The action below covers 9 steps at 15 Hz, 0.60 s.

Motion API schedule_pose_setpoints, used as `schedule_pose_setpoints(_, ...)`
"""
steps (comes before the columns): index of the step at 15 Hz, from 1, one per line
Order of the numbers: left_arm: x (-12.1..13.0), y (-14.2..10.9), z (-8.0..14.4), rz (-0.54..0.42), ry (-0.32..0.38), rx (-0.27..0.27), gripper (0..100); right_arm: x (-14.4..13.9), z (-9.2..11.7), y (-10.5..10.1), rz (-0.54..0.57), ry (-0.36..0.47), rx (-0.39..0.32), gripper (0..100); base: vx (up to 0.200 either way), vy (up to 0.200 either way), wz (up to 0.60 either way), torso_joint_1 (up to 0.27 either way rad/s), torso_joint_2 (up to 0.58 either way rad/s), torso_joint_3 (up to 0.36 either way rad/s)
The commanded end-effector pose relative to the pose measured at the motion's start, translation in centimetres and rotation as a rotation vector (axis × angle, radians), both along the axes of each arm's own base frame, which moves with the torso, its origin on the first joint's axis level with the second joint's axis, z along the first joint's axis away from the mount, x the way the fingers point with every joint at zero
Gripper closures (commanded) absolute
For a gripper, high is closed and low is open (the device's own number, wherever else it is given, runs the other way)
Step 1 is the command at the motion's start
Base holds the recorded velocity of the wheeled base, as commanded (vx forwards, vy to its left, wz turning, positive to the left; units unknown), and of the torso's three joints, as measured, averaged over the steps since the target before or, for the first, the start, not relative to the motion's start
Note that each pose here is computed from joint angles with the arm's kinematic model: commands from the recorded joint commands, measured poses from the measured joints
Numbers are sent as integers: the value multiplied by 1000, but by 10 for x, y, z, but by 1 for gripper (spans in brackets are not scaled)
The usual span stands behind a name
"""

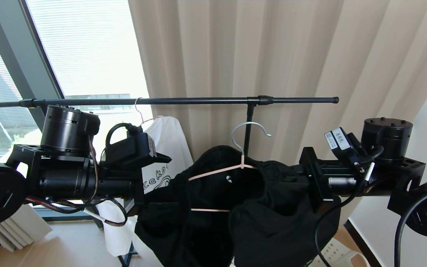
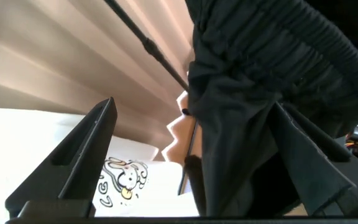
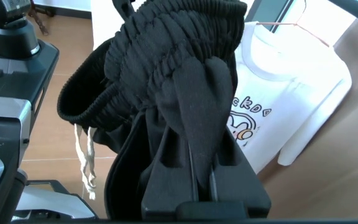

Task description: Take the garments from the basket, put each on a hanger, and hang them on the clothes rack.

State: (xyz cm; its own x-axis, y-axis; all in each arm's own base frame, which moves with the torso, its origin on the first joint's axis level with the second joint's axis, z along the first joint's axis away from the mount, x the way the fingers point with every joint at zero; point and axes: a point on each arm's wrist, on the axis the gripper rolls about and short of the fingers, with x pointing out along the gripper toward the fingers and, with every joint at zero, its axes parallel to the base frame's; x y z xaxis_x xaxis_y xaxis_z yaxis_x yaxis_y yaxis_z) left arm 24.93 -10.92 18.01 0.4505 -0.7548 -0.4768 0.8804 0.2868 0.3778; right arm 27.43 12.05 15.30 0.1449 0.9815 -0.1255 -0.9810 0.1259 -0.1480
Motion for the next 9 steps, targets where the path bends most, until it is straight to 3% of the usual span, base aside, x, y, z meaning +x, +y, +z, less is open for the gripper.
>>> schedule_pose_setpoints(1,2,-8,-7,-22,26,8,0,-1,1,0,2,-3,1,100,0,0,0,0,0,0)
schedule_pose_setpoints(6,2,-26,-5,-42,80,-31,0,-3,2,1,7,-5,2,100,0,0,0,0,0,0)
schedule_pose_setpoints(9,5,-33,-11,-56,105,-26,0,-8,4,3,20,-12,5,100,0,0,0,0,0,0)
